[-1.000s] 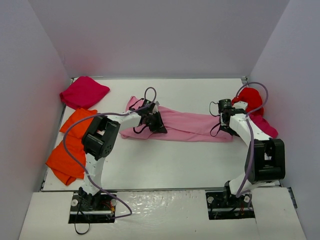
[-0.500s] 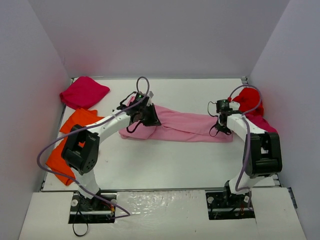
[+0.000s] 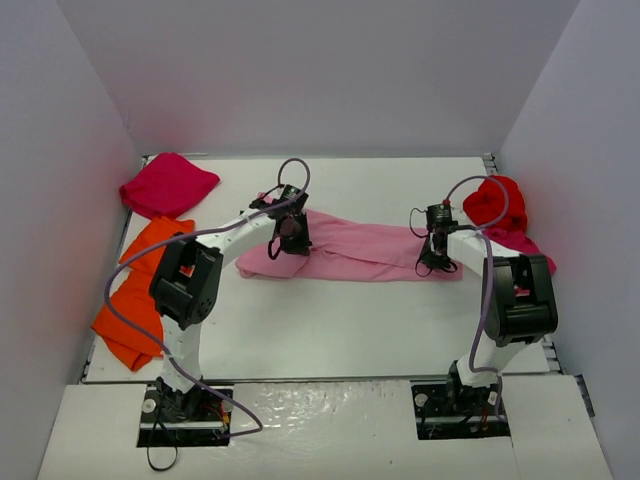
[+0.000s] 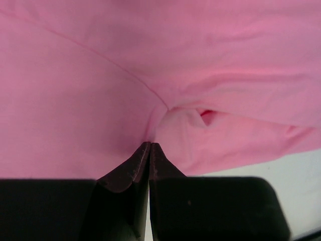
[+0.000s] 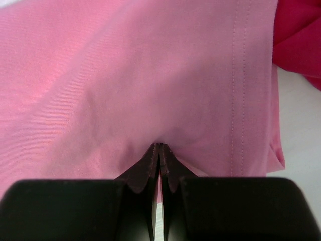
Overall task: Fold and stack the t-shirts
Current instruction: Fold the tshirt
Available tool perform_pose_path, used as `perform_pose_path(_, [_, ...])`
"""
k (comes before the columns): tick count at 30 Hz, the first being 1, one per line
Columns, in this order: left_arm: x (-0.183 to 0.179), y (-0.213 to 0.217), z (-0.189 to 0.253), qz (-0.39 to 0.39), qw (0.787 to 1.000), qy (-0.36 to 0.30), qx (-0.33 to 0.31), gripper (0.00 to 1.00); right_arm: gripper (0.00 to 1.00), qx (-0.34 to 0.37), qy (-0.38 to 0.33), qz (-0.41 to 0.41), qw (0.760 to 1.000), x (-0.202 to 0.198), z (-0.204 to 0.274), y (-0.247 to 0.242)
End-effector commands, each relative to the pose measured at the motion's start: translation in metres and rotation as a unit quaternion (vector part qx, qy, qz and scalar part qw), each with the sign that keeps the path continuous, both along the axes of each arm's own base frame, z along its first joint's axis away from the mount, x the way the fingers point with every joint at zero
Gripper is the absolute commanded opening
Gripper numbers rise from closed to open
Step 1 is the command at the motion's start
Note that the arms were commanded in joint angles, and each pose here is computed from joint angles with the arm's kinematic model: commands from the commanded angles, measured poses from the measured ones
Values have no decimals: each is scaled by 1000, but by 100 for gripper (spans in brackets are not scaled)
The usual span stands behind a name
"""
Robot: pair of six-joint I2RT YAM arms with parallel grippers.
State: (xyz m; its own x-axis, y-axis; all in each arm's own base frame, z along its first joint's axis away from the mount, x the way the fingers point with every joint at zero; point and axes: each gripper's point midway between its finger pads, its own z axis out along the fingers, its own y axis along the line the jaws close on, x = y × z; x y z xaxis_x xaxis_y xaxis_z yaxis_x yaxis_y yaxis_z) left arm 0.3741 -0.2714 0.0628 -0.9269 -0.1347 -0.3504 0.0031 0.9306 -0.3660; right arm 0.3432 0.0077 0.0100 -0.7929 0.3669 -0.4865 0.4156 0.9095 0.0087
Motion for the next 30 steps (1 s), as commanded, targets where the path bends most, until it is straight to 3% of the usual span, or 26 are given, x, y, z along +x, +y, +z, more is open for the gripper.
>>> perform_pose_path(1, [40,19,78,16,994,-105,31,0,0,15,-23,12,1000,3,16,9])
perform_pose_path(7, [45,28,99,13,993,-117,-19,0,0,-11,-63,-4,998,4,38,6])
perform_pose_path(13, [53,65,53,65,994,-81,-17,0,0,-9,-92,5,996,13,58,11])
perform_pose_path(20, [71,76,16,72,996,-60,3,0,0,-10,-97,23,995,21,56,18])
perform_pose_path(30, [91,70,18,64,995,-80,12,0,0,-11,-112,33,993,34,59,22])
